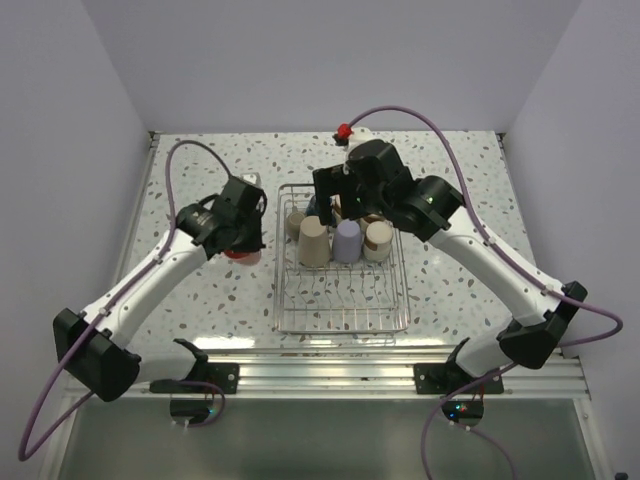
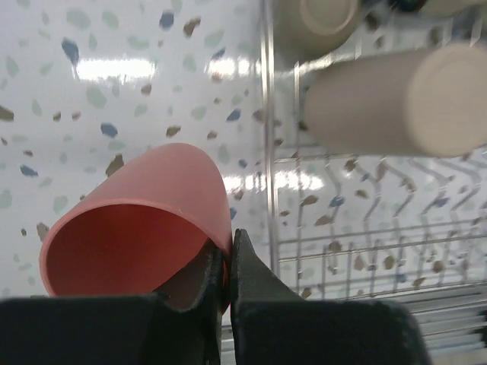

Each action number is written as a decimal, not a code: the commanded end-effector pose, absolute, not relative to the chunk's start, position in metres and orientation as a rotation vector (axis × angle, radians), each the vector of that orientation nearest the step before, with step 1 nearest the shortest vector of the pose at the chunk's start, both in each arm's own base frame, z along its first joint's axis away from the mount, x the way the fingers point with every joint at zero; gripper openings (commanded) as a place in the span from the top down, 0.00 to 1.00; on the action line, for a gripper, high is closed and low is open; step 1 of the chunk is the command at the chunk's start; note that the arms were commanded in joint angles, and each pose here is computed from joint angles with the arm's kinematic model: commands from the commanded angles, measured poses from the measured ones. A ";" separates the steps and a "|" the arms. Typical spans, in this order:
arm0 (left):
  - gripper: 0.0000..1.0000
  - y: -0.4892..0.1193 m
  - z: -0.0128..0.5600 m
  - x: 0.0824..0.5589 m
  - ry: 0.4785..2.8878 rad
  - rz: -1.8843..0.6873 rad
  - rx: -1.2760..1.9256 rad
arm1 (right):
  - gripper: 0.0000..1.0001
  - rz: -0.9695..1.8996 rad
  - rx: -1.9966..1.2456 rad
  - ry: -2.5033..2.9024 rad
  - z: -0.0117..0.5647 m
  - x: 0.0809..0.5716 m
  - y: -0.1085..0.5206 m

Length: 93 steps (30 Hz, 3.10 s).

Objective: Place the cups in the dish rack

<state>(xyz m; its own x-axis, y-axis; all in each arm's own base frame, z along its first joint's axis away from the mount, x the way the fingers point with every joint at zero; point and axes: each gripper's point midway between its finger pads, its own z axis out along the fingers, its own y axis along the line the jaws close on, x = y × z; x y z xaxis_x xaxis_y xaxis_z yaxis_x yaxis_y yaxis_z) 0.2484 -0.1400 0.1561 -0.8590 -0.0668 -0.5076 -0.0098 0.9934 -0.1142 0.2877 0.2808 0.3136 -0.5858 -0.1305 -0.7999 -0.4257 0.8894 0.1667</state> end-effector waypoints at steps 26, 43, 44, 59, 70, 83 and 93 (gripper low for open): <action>1.00 -0.214 0.462 0.237 1.474 -1.344 0.200 | 0.01 1.578 -0.108 1.617 0.450 0.249 0.292; 1.00 -0.228 0.469 0.230 1.408 -1.513 0.251 | 0.01 1.769 0.030 1.475 0.459 0.261 0.289; 1.00 -0.229 0.470 0.229 1.401 -1.522 0.255 | 0.01 1.771 0.034 1.471 0.460 0.261 0.289; 1.00 -0.238 0.467 0.237 1.379 -1.600 0.248 | 0.02 1.805 0.016 1.481 0.462 0.264 0.305; 1.00 -0.246 0.447 0.237 1.429 -1.621 0.241 | 0.14 1.837 0.031 1.452 0.468 0.269 0.308; 0.94 -0.247 0.417 0.238 1.553 -1.561 0.240 | 0.86 1.770 0.021 1.512 0.458 0.265 0.304; 0.67 -0.241 0.397 0.235 1.632 -1.466 0.256 | 0.98 1.604 0.005 1.576 0.449 0.264 0.291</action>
<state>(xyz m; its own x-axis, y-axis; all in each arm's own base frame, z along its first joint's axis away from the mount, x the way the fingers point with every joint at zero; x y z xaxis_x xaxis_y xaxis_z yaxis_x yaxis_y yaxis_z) 0.2407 -0.2413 0.4127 -0.5695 -0.4499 -0.6879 0.6690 0.2326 -0.7060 0.2764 0.3050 0.4062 -0.7196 0.5241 -0.4556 -0.4453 0.1553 0.8818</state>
